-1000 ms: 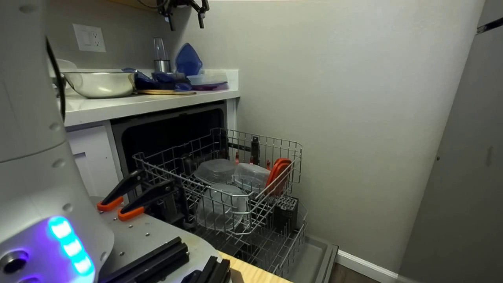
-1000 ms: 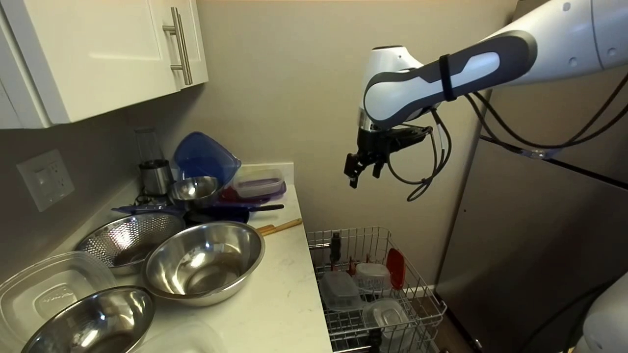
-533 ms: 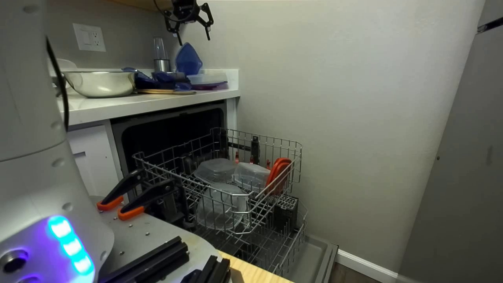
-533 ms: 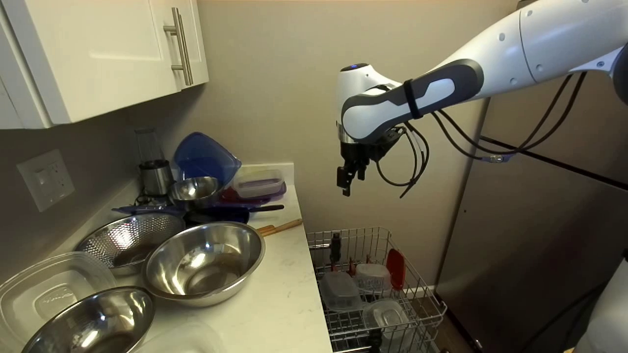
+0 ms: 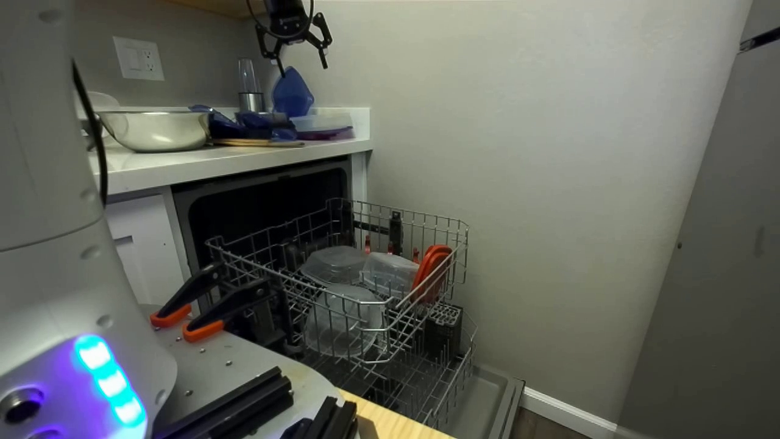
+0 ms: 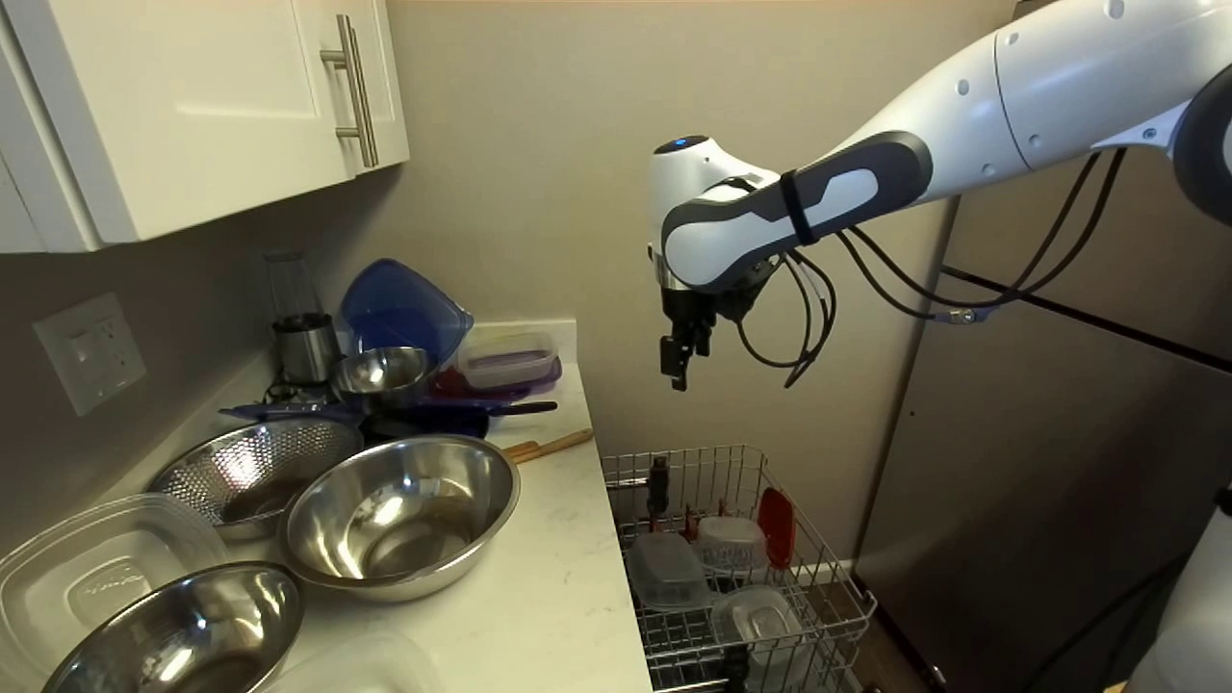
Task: Put the wooden spatula in the dishwasher
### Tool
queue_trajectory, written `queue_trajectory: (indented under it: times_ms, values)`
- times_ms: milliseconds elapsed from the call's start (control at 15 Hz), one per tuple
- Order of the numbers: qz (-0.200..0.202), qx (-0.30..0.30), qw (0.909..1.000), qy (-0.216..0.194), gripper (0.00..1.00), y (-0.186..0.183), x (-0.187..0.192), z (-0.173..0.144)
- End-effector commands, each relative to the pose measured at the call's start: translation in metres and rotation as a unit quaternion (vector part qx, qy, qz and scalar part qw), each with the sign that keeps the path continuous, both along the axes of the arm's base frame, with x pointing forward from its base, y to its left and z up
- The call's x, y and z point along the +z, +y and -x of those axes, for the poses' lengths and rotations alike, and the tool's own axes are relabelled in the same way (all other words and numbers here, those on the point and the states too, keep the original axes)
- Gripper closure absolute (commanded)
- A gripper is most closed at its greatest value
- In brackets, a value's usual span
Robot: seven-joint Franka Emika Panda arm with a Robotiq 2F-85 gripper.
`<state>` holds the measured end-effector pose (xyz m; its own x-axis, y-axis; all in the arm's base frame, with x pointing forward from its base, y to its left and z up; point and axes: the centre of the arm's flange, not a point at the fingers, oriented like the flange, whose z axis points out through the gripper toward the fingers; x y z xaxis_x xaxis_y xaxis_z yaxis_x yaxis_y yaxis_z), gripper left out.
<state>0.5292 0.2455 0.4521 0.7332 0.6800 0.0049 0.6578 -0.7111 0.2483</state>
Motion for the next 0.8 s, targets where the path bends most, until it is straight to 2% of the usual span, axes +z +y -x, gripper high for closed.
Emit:
queue_trajectory:
  times_ms: [0, 133, 333, 533, 733]
  values:
    - [0.000, 0.000, 1.0000, 0.000, 0.00, 0.000, 0.000, 0.000]
    - [0.000, 0.000, 1.0000, 0.000, 0.00, 0.000, 0.000, 0.000]
    - [0.000, 0.052, 0.9986, -0.011, 0.00, 0.020, 0.001, -0.014]
    - [0.017, 0.126, 0.9919, -0.008, 0.00, 0.051, -0.006, -0.032]
    - [0.024, 0.197, 0.9800, 0.010, 0.00, 0.084, -0.024, -0.051]
